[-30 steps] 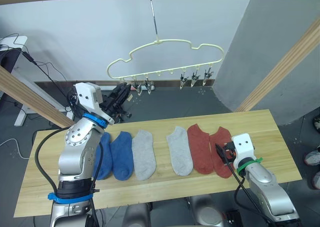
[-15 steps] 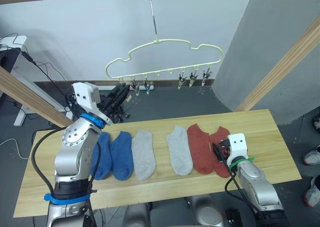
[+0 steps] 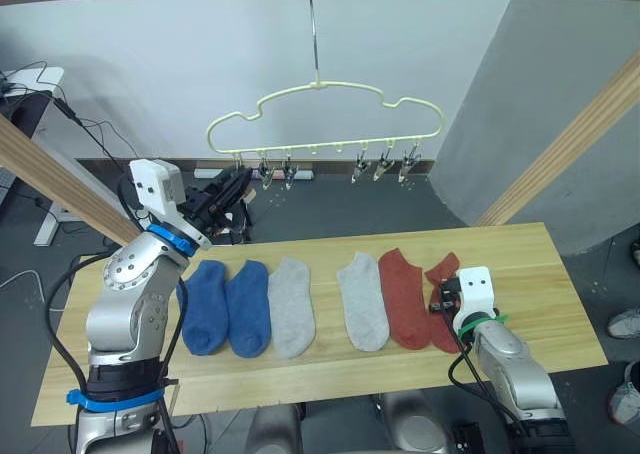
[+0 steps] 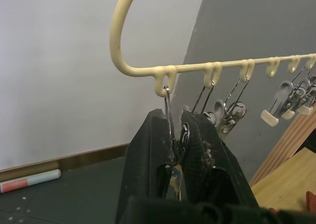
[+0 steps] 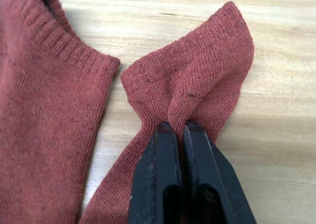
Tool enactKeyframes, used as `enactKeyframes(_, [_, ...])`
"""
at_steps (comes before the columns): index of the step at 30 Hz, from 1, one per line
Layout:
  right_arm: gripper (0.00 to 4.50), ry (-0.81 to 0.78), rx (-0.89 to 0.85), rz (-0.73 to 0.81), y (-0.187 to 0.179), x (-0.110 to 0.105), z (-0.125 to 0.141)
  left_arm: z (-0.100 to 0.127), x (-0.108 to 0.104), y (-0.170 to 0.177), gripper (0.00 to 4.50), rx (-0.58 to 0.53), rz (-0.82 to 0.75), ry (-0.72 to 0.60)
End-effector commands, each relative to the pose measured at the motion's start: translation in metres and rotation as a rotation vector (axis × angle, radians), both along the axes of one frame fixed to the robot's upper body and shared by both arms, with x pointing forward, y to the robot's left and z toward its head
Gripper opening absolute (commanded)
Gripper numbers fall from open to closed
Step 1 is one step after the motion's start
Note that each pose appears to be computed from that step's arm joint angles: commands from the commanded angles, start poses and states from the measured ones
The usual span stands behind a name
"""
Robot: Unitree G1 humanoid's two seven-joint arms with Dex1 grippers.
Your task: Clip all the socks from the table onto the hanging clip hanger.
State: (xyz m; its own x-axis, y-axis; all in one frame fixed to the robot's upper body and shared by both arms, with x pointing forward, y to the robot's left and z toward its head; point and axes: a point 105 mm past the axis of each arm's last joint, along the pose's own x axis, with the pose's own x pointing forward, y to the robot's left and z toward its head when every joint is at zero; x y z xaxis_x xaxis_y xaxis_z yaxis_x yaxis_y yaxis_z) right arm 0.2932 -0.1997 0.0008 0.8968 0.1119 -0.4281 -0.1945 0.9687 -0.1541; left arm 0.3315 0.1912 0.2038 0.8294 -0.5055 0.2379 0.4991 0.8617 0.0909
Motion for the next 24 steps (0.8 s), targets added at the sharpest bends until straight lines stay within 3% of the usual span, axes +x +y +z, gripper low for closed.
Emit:
enactKeyframes(1, [0.0,-0.091,-0.12,0.232,0.003,0.0,0.037,0.019,-0.008,-0.006,0.22,0.001,-0.065,-0.052])
enactKeyframes(4, [0.0,-0.194,-0.239,0.518,0.022,-0.001,0.078,0.02,-0.008,-0.008,0.22,0.002,-0.097,-0.038])
enactKeyframes(12, [0.0,-0.359,-0.355,1.034,0.086,-0.007,0.129,0.024,-0.008,-0.013,0.22,-0.039,-0.155,0.008])
enactKeyframes(20, [0.0,-0.467,-0.346,1.195,0.152,0.007,0.148,0.028,-0.011,-0.019,0.22,-0.093,-0.192,0.052])
enactKeyframes(24, [0.0,-0.479,-0.351,1.207,0.166,0.009,0.148,0.028,-0.012,-0.021,0.22,-0.112,-0.196,0.066])
